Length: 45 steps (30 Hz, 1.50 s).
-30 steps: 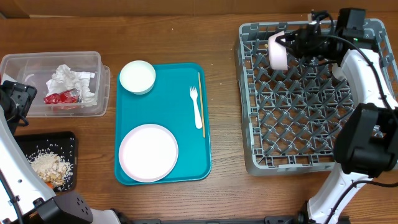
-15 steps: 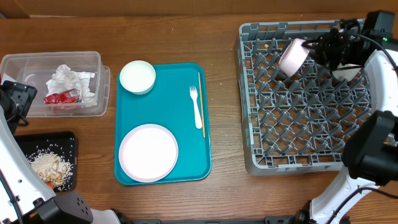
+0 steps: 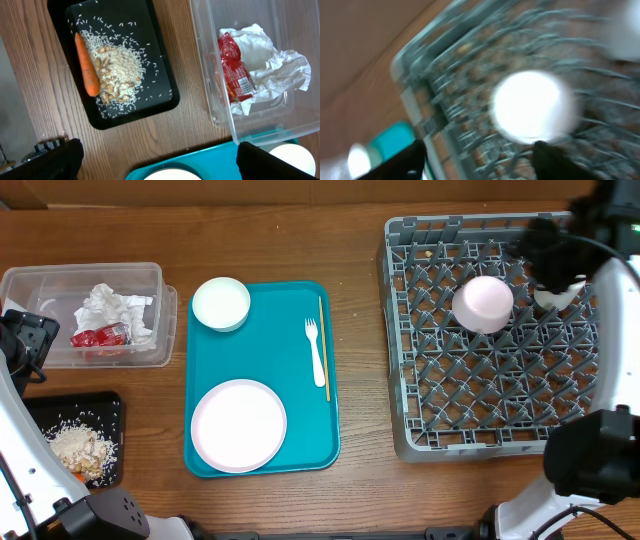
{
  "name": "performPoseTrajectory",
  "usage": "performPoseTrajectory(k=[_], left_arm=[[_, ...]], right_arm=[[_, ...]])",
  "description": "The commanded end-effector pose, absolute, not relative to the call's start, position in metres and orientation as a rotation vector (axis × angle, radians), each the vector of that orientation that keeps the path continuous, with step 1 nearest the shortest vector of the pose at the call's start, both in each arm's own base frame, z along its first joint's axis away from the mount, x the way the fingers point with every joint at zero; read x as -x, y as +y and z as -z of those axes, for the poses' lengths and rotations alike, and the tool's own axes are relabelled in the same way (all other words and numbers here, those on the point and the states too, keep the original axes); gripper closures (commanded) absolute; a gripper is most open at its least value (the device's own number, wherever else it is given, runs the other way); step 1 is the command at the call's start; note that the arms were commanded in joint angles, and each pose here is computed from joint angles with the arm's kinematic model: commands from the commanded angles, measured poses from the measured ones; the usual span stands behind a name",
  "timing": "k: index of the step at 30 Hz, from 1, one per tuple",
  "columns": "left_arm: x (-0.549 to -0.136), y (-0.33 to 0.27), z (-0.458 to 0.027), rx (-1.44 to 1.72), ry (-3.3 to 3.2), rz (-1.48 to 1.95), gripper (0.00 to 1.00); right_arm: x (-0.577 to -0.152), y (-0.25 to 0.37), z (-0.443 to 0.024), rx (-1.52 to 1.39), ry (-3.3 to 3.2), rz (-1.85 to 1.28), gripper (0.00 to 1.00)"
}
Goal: Sort waste into correct bins and load items into the dishwasher
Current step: 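Move the right gripper back to the white bowl and grasp it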
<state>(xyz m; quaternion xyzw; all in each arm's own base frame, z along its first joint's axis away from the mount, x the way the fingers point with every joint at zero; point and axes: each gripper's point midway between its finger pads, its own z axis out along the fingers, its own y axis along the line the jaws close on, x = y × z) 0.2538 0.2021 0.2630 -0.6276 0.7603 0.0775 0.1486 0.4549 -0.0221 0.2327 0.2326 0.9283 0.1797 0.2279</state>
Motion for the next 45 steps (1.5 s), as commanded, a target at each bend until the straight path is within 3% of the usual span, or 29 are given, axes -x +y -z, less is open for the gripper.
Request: performPoseTrajectory(k=[1,4,9,14,16,20,35,45], left_arm=[[-0.254,0.204,-0.263,1.810,2.181,-0.227,0.00],[-0.254,0.204,-0.263,1.810,2.181,-0.227,0.00],[-0.254,0.204,-0.263,1.810,2.181,-0.227,0.00],[-0.254,0.204,-0.263,1.810,2.181,-0.227,0.00],[-0.254,0.204,-0.263,1.810,2.181,-0.227,0.00],[-0.254,0.203,-0.263,1.809,2.182,-0.227,0.00],[-0.254,0.203,-0.263,1.809,2.182,-0.227,0.00],[-0.254,0.203,-0.263,1.809,2.182,-0.227,0.00]], right_arm=[[-0.454,0.086,-0.264,-0.137,2.535,-0.708,0.18],[-0.453,0.167,-0.262,0.174,2.492,-0.742,0.06],[-0.448,0.272,-0.228,0.408,2.466,-0.725,0.06],[-0.458,0.345,-0.155,0.334,2.502,-0.622,0.16],[-0.465,0.366,-0.132,0.249,2.501,-0.642,0.29],[-0.465,0.395,-0.104,0.253,2.494,-0.711,0.30],[-0.470,0.424,-0.043,0.197,2.504,-0.766,0.36],[-0.471,0.400,-0.035,0.141,2.576,-0.578,0.59]])
